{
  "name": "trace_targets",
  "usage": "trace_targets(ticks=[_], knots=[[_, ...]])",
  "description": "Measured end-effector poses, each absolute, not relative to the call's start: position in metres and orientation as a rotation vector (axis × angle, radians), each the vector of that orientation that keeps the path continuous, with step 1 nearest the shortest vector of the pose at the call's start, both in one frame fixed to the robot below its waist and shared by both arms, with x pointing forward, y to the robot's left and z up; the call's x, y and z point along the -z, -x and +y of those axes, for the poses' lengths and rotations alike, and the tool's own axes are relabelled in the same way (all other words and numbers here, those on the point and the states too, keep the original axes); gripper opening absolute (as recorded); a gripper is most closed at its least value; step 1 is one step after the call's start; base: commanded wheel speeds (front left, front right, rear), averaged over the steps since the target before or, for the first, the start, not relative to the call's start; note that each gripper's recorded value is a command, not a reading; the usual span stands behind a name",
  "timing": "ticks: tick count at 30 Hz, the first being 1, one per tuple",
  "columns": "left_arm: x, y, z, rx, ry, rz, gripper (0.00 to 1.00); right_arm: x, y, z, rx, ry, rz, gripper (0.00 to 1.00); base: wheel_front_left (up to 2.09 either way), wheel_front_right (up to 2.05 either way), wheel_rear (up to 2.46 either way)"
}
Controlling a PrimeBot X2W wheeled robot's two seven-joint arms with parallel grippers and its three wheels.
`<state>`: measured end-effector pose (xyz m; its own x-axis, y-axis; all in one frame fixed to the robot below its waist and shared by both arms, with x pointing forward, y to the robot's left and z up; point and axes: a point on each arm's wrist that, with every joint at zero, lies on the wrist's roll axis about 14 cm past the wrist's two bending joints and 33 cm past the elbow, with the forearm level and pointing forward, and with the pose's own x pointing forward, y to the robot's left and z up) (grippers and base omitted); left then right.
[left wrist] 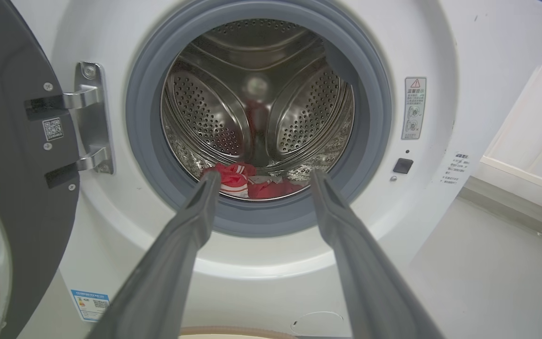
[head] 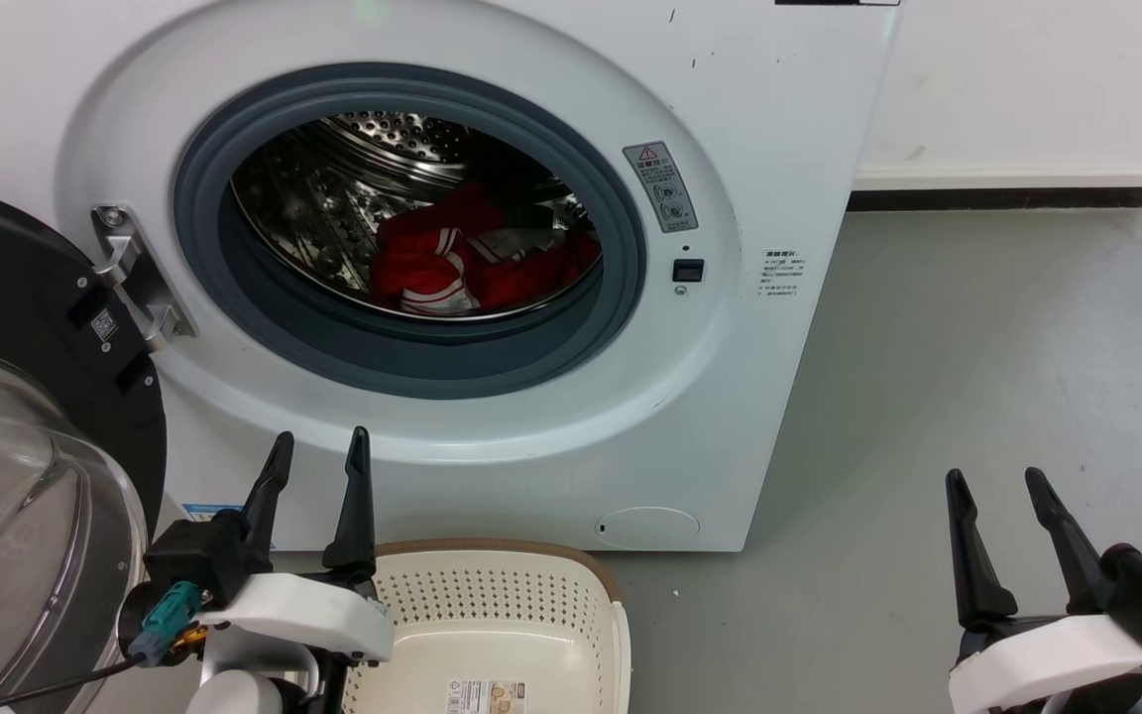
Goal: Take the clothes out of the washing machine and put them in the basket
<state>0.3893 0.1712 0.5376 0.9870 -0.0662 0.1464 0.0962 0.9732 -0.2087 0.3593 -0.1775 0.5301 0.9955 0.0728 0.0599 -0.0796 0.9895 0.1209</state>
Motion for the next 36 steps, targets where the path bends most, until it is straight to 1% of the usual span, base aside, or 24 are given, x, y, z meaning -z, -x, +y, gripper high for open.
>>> trace_targets(ticks=[29,36], knots=[[-0.5356,-0.3875,0.1709,0.085,0.024,-0.157,1.00,-0.5280,-0.3563,-0.1762,-0.086,0.062,-0.065,1.00,0.00,0.00,0.00],[-0.5295,-0.3872,0.1720,0.080,0.037,-0.140,1.00,-0.5249,-0.3561,-0.1774,-0.082,0.056,-0.055,1.00,0.00,0.00,0.00]])
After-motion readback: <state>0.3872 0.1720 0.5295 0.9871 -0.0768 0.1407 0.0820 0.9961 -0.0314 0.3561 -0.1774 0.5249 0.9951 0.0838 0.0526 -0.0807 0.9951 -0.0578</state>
